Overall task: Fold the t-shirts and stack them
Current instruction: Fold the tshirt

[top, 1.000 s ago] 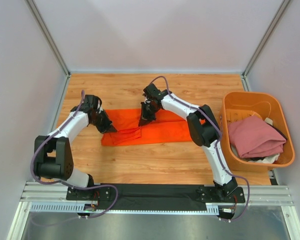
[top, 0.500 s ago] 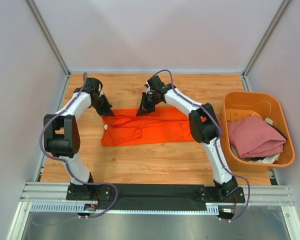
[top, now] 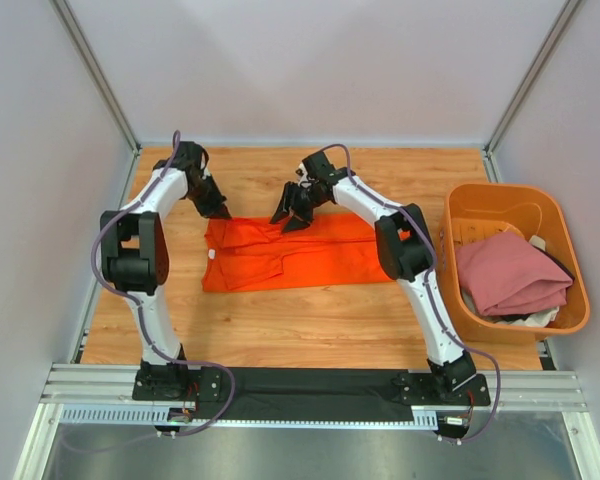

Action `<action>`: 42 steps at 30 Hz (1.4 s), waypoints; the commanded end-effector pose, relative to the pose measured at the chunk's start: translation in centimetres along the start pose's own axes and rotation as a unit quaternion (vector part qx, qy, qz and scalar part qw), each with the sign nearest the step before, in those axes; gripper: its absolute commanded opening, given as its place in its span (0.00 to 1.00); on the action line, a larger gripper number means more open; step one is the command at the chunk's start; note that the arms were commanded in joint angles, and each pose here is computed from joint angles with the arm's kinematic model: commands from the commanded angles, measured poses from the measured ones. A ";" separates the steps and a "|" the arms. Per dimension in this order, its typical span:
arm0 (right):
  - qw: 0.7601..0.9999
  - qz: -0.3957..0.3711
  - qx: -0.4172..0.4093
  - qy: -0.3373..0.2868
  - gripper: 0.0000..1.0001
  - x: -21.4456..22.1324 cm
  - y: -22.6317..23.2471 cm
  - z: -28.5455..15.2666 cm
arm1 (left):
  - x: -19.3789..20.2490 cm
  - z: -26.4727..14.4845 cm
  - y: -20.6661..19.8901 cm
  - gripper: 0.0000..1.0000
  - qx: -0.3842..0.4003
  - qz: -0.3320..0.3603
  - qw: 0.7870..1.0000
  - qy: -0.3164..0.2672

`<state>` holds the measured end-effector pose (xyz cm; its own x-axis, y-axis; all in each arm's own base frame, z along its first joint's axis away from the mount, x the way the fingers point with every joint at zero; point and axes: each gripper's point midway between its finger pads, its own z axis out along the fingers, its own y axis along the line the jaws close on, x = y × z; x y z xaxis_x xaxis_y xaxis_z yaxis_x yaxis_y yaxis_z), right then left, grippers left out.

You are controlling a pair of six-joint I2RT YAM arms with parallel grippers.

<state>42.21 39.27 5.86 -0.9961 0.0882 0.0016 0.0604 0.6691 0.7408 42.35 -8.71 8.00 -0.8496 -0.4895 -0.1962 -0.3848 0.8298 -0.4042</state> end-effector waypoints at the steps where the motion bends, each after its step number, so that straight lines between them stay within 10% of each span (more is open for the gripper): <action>1: 0.999 -0.027 -0.033 -0.016 0.52 -0.8 2.7 -2.6 | -2.4 0.2 -1.0 0.17 0.008 0.034 0.999 -0.008; 10: 0.996 -0.079 0.007 -0.027 0.68 -0.1 1.7 -5.3 | -2.3 -5.8 -1.0 0.63 -0.019 0.088 0.994 -0.061; 15: 0.998 -0.060 0.011 -0.034 0.54 -0.9 -0.1 -5.2 | 3.1 -6.4 -5.1 0.33 0.088 0.091 0.991 -0.042; 20: 1.000 -0.014 0.003 -0.025 0.00 -1.5 -2.9 -4.6 | 6.0 -2.2 -9.2 0.17 0.169 0.084 0.982 0.006; 29: 1.000 0.003 0.025 0.006 0.00 2.0 -5.8 -3.9 | 6.1 6.8 -7.8 0.19 0.090 0.083 0.990 0.068; 32: 0.999 -0.025 0.041 0.005 0.06 2.2 -5.1 -5.6 | 5.0 5.9 -7.1 0.21 0.054 0.119 0.989 0.063; 39: 0.965 -0.135 0.222 -0.035 0.76 1.9 -7.0 -14.8 | 6.1 -6.2 -6.3 0.79 0.038 0.113 0.992 -0.027; 42: 0.938 -0.154 0.305 -0.054 0.85 1.2 -10.0 -16.9 | 8.7 -8.8 -5.3 0.81 0.046 0.070 0.996 -0.034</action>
<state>39.17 25.83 8.12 -0.9869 -0.0291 -0.1589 -0.0948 0.9009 0.4236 37.03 -15.86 14.12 -0.8937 -0.3150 -0.3194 -0.1512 0.8819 -0.4466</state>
